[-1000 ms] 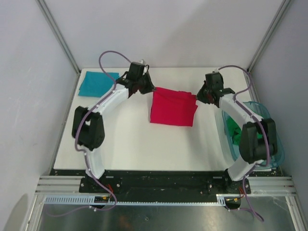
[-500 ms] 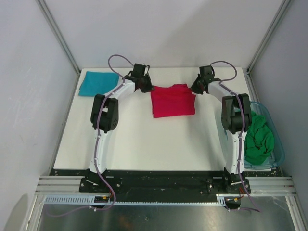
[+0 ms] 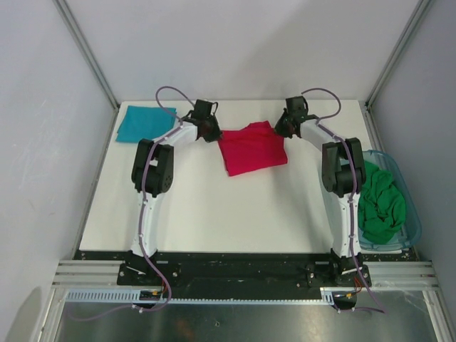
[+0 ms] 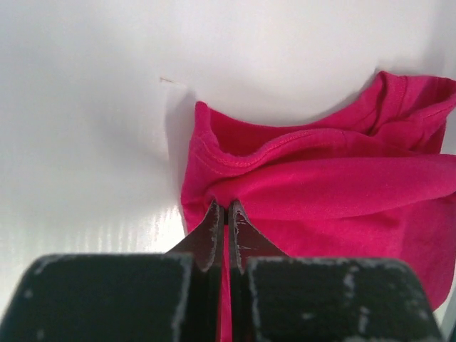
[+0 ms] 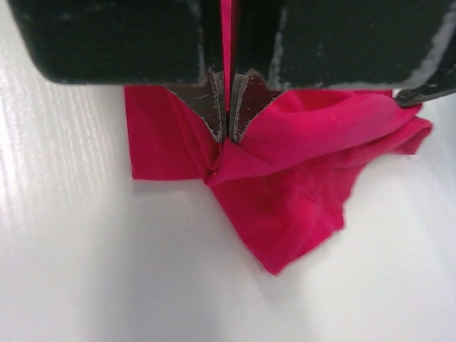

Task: Fold and stack the t-shirts
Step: Fold the long partially folded tshirt into a neat square

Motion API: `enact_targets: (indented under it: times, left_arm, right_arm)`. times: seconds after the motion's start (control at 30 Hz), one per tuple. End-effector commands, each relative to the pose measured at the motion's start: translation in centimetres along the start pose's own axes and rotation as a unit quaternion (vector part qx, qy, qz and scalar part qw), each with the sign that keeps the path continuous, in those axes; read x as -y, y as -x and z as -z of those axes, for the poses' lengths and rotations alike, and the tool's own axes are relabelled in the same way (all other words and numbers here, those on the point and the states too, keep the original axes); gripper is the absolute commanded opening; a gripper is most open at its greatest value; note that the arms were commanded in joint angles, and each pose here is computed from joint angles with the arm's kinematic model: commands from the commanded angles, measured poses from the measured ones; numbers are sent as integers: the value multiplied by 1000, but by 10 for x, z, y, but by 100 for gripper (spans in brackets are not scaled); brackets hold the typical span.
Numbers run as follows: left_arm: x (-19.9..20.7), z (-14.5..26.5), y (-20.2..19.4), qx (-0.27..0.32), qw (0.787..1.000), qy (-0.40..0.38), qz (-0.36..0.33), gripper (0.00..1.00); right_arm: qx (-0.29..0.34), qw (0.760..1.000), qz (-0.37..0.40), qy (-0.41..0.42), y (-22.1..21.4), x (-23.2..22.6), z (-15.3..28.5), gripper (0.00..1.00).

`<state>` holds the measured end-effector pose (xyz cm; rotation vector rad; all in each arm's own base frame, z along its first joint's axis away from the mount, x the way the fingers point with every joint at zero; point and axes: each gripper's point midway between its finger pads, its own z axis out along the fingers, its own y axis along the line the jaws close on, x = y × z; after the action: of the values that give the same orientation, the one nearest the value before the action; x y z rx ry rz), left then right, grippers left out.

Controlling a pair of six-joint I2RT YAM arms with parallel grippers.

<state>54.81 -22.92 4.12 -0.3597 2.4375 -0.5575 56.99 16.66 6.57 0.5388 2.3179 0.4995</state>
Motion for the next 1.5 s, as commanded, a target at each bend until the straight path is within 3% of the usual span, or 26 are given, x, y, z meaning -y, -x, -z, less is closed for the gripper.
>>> enact_targets:
  times: [0.0, 0.27, 0.57, 0.83, 1.1, 1.17, 1.27, 1.37, 1.47]
  left_arm:
    - [-20, 2, 11, 16, 1000, 21, 14, 0]
    - [-34, 32, -40, -27, 999, 42, 20, 0]
    - [-49, 102, -101, -43, 997, 57, -8, 0]
    - [-42, 158, -97, -4, 999, 27, -18, 0]
    - [-47, 138, -65, 4, 999, 31, -11, 0]
    - [-50, 128, -57, 2, 999, 33, -11, 0]
    - [-54, 109, -50, -5, 999, 36, -19, 6]
    - [-57, 97, -38, -4, 999, 34, -15, 34]
    - [-56, 98, -21, 9, 1000, 26, -12, 57]
  right_arm:
    - [-33, 999, 7, -40, -30, 17, -14, 0]
    - [-65, 993, -13, -97, -76, 64, 29, 0]
    - [-75, 992, -12, -104, -132, 87, 122, 0]
    - [-1, 999, 0, -36, -96, 43, 172, 0]
    - [36, 998, 21, 42, -66, -4, 135, 1]
    - [36, 998, 32, 50, -63, -8, 115, 11]
    - [28, 997, 44, 58, -59, -12, 96, 43]
    - [29, 997, 50, 55, -48, -13, 95, 63]
    - [42, 996, 63, 52, -35, -17, 110, 66]
